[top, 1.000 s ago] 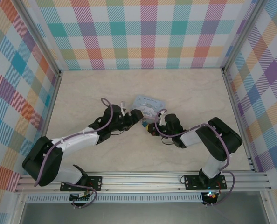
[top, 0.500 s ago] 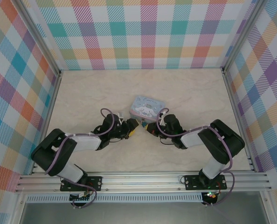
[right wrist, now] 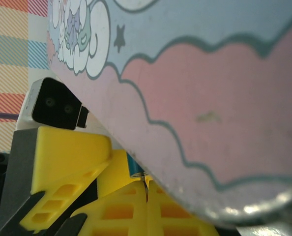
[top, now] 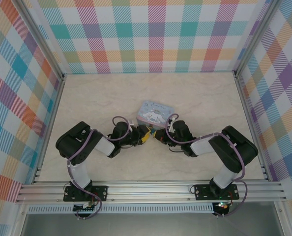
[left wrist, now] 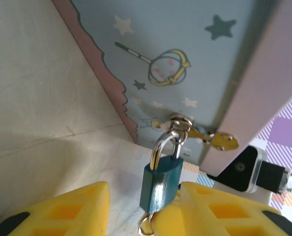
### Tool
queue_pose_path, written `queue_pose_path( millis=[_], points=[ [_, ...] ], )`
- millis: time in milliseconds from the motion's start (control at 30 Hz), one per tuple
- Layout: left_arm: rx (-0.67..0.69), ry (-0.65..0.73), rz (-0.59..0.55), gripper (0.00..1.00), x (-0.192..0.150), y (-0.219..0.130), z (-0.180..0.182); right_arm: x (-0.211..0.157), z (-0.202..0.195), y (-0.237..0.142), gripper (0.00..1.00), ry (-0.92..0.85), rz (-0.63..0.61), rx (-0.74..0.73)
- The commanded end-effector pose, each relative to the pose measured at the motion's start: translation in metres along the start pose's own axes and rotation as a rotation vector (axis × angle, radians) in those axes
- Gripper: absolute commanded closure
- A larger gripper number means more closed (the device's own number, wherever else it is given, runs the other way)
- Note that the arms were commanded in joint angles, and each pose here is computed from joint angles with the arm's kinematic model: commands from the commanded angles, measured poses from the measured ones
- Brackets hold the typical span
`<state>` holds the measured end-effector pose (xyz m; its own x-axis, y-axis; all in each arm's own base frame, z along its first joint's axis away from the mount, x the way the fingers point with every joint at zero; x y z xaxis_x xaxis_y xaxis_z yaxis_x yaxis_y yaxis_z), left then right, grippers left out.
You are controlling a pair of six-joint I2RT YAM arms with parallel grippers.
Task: Unlock the padlock with the key
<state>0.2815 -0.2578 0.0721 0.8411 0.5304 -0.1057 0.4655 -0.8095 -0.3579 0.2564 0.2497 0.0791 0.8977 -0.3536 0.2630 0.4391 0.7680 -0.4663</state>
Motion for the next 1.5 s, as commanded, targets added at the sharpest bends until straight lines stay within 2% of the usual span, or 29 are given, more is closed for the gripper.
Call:
queue_pose_path(
  millis=[0, 533, 667, 767, 867, 1033, 1133, 1233, 1467],
  points=[
    [-0.109, 0.019, 0.021, 0.6, -0.004, 0.008, -0.023, 0.0, 0.01, 0.001, 1.0, 0.006, 0.01, 0.03],
    [-0.095, 0.006, 0.028, 0.78, -0.007, 0.017, -0.016, 0.001, 0.012, 0.001, 1.0, 0.027, 0.011, 0.037],
    [-0.092, 0.011, 0.023, 0.87, -0.006, 0.017, -0.015, 0.001, 0.014, 0.0, 1.0, 0.034, 0.01, 0.046],
    [-0.087, 0.023, 0.018, 0.93, -0.006, 0.016, -0.017, 0.002, 0.012, -0.004, 0.94, 0.027, -0.003, 0.04],
    [-0.076, 0.035, 0.012, 1.0, -0.006, 0.013, -0.02, 0.001, 0.01, -0.008, 0.8, 0.008, -0.01, 0.016],
    [-0.068, 0.051, 0.005, 1.0, -0.006, 0.01, -0.028, 0.002, 0.003, -0.022, 0.58, -0.042, -0.023, -0.049],
    [-0.061, 0.057, 0.005, 1.0, -0.006, 0.01, -0.031, 0.006, 0.003, -0.041, 0.47, -0.137, -0.053, -0.113],
    [-0.065, 0.057, 0.007, 1.0, -0.006, 0.011, -0.035, 0.012, 0.015, -0.066, 0.38, -0.35, -0.08, -0.186],
    [-0.074, 0.053, 0.034, 1.0, -0.006, 0.014, -0.044, 0.004, 0.056, -0.101, 0.32, -0.958, -0.135, -0.223]
  ],
)
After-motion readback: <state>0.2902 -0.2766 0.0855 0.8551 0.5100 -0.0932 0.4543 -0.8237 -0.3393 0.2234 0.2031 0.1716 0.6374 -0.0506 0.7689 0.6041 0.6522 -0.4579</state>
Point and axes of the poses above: each hand's point on the last joint's axis, 136 mm out from that joint toward the fingers, its own y axis out along the fingers, its own z axis along the line the jaws close on, x = y × z, the point moved 5 cm from there along -y, back along the fingers
